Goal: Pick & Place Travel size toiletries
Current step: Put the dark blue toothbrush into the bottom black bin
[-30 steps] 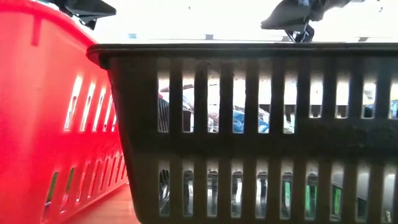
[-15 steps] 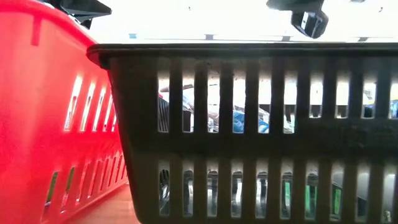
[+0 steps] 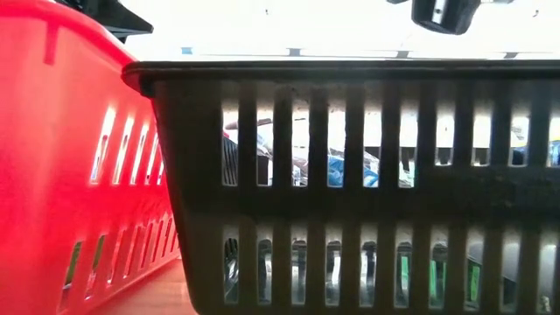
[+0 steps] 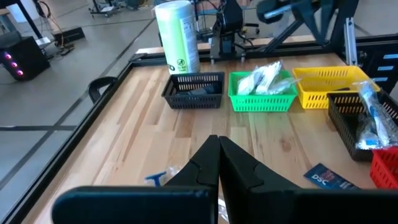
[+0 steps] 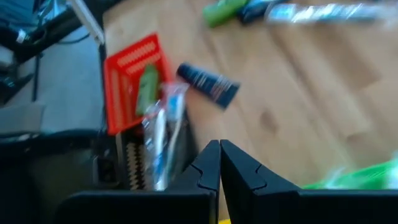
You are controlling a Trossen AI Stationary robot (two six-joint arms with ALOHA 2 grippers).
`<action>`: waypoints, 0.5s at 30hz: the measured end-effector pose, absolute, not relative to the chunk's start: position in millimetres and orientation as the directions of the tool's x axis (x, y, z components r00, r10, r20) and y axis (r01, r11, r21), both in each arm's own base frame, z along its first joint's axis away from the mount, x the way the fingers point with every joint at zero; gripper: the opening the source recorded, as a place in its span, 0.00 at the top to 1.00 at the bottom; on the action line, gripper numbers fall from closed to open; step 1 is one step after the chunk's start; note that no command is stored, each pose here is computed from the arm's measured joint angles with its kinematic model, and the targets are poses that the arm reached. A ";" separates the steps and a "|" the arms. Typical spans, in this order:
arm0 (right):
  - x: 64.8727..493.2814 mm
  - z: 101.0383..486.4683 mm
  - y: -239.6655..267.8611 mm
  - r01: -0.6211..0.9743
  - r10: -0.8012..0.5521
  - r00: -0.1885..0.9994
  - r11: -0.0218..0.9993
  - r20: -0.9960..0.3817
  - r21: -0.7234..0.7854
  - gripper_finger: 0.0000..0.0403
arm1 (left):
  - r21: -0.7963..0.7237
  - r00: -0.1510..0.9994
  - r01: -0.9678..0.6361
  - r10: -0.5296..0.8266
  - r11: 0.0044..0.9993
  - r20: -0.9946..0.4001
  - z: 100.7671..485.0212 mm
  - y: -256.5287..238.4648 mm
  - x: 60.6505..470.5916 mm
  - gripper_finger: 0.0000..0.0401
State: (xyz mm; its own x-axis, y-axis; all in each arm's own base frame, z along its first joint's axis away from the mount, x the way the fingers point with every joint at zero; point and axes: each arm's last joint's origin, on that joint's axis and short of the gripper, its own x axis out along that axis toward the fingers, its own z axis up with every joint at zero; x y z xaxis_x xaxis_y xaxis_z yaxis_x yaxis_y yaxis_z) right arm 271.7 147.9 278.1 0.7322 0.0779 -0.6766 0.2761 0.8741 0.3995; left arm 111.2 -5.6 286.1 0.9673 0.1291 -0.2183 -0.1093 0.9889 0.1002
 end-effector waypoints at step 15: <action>268.5 223.6 191.8 0.510 0.270 0.453 0.703 -0.850 0.495 0.99 | 0.104 0.963 -0.107 0.129 0.989 -0.237 284.4 -5.5 110.8 1.00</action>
State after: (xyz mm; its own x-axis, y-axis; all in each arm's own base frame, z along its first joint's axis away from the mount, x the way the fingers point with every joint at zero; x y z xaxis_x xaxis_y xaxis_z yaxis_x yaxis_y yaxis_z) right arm 268.5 191.8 223.6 0.4527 0.2697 -0.8499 0.5101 0.7034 0.4950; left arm 110.8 -5.5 284.4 0.9630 0.1292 -0.2366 -0.1071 0.9888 0.1040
